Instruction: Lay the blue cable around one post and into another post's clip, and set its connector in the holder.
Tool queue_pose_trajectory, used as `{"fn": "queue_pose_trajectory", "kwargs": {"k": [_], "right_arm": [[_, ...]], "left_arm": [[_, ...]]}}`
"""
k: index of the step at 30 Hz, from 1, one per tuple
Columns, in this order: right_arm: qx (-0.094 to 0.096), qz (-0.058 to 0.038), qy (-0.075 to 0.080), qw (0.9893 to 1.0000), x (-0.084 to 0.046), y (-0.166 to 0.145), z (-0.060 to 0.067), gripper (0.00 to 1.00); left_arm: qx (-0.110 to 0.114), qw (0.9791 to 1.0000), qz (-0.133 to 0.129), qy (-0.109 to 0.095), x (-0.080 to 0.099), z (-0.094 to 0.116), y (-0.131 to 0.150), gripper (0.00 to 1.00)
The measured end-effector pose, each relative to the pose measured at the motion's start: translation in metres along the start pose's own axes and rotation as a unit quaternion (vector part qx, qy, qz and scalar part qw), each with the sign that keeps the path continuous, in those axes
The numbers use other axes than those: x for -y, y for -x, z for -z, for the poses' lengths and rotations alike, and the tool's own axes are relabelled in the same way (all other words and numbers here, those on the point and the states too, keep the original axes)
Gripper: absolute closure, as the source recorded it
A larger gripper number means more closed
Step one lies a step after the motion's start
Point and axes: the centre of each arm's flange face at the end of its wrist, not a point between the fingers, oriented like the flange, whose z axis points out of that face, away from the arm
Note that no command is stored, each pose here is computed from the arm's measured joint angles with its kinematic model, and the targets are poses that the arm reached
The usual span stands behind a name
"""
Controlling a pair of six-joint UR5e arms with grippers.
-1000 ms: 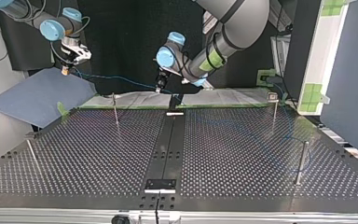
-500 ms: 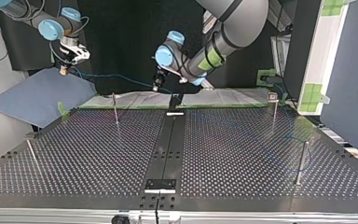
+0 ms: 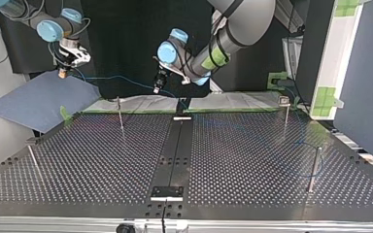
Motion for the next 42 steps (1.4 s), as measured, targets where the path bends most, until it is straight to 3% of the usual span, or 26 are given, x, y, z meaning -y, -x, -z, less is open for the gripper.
{"fn": "queue_pose_trajectory", "kwargs": {"k": [8,18,29,42], "right_arm": [[-0.006,-0.0003,0.009,0.9999,-0.009,-0.014,-0.017,1.00],[-0.013,-0.0045,0.022,0.9997,-0.021,-0.035,-0.041,1.00],[-0.025,-0.0031,0.028,0.9993,-0.031,-0.053,-0.060,1.00],[-0.037,0.0054,0.003,0.9993,-0.024,-0.060,-0.068,1.00]], "left_arm": [[0.027,0.9993,0.028,-0.001,0.004,-0.009,0.000,1.00],[0.016,0.9990,0.039,-0.013,0.011,-0.025,-0.021,1.00],[0.030,0.9979,0.052,-0.025,0.017,-0.038,-0.011,1.00],[0.038,0.9965,0.068,-0.029,0.016,-0.045,-0.004,1.00]]}}
